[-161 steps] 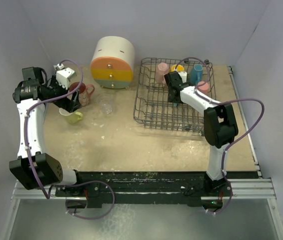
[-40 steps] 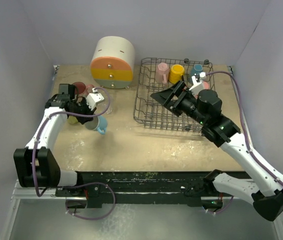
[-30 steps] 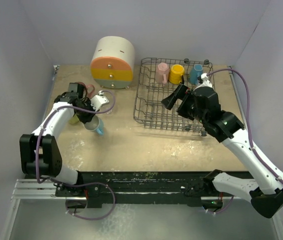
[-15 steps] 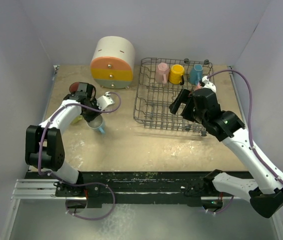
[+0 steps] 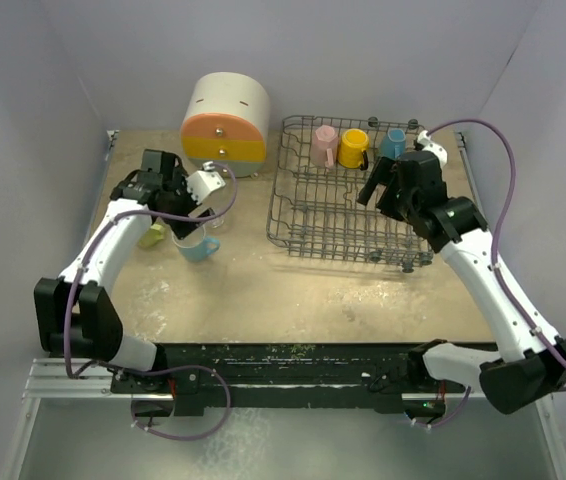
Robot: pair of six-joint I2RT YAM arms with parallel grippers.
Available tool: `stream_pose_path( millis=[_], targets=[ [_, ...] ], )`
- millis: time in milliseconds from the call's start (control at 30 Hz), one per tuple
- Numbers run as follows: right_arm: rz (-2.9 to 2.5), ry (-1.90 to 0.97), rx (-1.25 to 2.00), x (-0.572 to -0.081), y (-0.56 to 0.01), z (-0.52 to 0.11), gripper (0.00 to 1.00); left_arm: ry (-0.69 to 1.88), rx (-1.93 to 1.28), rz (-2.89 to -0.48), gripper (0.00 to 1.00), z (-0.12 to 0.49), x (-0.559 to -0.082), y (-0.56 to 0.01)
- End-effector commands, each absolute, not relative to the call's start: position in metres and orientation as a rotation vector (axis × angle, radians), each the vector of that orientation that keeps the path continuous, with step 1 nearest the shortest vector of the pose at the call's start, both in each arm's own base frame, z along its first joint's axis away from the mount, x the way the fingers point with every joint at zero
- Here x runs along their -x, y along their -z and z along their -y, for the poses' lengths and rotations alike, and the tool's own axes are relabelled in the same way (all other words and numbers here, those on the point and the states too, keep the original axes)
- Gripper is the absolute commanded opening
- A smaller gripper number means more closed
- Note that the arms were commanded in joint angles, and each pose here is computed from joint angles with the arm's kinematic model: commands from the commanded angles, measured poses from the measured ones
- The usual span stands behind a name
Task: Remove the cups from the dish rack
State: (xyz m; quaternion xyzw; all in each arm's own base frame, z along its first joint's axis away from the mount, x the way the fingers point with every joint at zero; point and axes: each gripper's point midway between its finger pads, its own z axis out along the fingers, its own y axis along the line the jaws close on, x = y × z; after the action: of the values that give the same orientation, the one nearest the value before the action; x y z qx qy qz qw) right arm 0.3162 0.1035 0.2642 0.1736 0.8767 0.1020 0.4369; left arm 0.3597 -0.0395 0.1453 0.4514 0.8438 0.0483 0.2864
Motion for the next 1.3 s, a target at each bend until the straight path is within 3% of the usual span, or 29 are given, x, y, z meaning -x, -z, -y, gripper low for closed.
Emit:
stream_pose_path(
  millis=[0,200,700,1267],
  targets=[
    [-2.143,-0.061,-0.454,-0.347,-0.272,-0.067,1.00,-0.088,-1.096,-2.066,0.99,0.058,-0.365,-0.219],
    [-2.178,0.122,-0.496,-0.397,-0.249,-0.027,1.00,-0.060,-1.026,-2.006,0.99,0.062,-0.358,-0.256],
    [-2.240,0.340,-0.507,-0.485,-0.195,0.009,1.00,0.002,-1.064,-1.993,0.99,0.069,-0.338,-0.251],
    [-2.325,0.410,-0.486,-0.498,-0.143,0.023,0.98,0.150,-1.059,-2.030,0.99,0.084,-0.325,-0.236]
  ],
)
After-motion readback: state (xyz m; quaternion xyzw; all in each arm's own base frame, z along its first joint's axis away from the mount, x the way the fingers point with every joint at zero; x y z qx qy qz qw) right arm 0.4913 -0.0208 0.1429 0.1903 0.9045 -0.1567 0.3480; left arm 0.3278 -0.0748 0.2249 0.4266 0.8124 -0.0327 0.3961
